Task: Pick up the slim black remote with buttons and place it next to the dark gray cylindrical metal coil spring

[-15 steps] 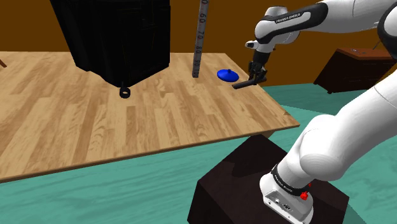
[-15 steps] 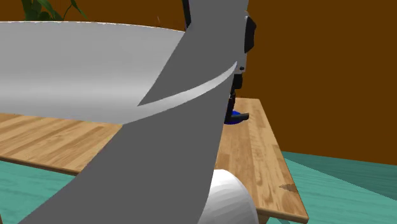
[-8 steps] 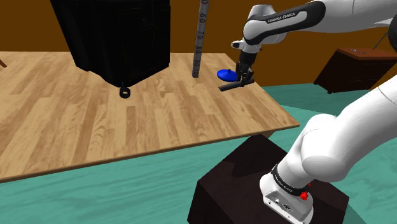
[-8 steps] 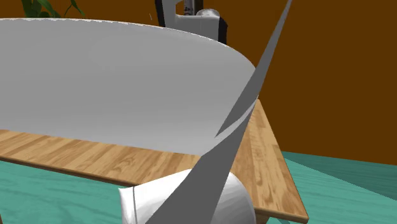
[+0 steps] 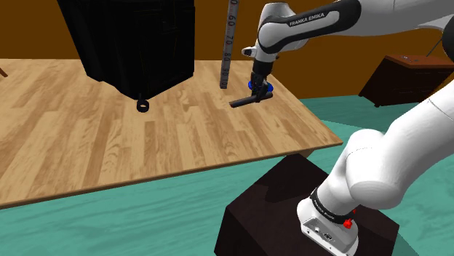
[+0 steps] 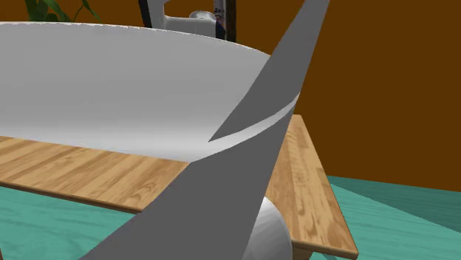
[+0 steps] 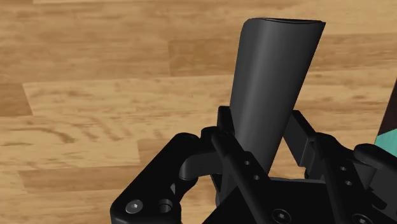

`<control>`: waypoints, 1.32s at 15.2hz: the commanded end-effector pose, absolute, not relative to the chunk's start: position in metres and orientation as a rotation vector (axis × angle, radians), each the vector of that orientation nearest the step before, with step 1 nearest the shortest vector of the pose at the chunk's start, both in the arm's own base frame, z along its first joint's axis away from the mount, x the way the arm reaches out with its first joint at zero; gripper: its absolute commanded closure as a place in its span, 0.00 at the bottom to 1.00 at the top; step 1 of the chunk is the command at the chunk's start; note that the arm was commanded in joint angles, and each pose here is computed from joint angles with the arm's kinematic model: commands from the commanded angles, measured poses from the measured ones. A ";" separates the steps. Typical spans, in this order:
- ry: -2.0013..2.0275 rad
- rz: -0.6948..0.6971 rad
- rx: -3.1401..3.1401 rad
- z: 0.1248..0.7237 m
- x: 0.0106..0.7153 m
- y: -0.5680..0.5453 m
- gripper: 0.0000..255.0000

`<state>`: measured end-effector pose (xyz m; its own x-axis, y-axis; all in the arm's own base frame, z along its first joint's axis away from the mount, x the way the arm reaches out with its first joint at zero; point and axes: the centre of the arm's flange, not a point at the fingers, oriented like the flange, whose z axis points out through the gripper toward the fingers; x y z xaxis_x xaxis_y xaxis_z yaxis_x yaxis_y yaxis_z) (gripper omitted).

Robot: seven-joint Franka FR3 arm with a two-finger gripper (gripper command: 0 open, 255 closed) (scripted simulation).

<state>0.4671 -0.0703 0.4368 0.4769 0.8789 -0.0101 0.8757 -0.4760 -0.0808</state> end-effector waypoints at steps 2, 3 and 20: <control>-1.571 0.077 -2.645 0.436 0.476 -0.031 1.00; -1.571 0.077 -2.645 0.436 0.480 -0.019 1.00; -1.571 0.077 -2.645 0.436 0.541 0.197 1.00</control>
<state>0.5368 0.1849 0.4327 0.4773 0.8787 -0.0102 0.8755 -0.4765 -0.0810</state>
